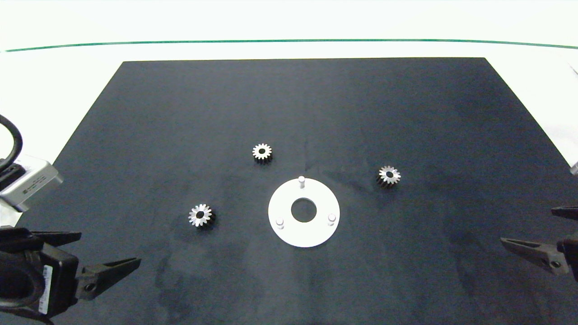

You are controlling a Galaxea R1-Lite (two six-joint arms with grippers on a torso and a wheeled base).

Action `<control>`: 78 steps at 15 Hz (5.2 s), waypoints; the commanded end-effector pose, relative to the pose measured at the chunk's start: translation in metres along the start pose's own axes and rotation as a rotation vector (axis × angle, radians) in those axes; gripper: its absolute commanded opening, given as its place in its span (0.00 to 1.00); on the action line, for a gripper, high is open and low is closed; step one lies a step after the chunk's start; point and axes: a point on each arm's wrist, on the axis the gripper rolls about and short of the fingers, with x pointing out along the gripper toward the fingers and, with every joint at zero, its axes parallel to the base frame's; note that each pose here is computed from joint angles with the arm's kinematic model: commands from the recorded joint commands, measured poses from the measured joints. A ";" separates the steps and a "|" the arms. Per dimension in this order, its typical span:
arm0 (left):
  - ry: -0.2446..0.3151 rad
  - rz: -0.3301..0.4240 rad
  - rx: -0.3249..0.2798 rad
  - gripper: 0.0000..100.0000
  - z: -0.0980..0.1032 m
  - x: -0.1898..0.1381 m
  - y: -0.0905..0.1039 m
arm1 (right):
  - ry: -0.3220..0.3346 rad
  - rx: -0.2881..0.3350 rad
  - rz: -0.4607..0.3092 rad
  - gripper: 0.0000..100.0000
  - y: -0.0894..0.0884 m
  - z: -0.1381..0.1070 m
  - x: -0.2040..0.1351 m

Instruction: Install three planetary gears onto the carrier pins

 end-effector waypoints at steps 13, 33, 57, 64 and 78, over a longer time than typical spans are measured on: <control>0.071 0.071 -0.062 1.00 0.024 0.039 0.009 | -0.038 -0.104 0.199 1.00 0.024 0.079 0.077; 0.039 0.076 -0.069 1.00 0.022 0.028 0.010 | 0.007 -0.138 0.206 1.00 0.046 0.113 0.148; 0.006 0.087 -0.079 1.00 0.018 0.017 0.012 | 0.008 -0.130 0.211 0.64 0.053 0.117 0.168; 0.008 0.086 -0.078 1.00 0.018 0.018 0.012 | 0.006 -0.132 0.213 0.51 0.054 0.118 0.168; 0.000 0.087 -0.079 1.00 0.017 0.015 0.012 | -0.004 -0.142 0.213 0.22 0.061 0.121 0.164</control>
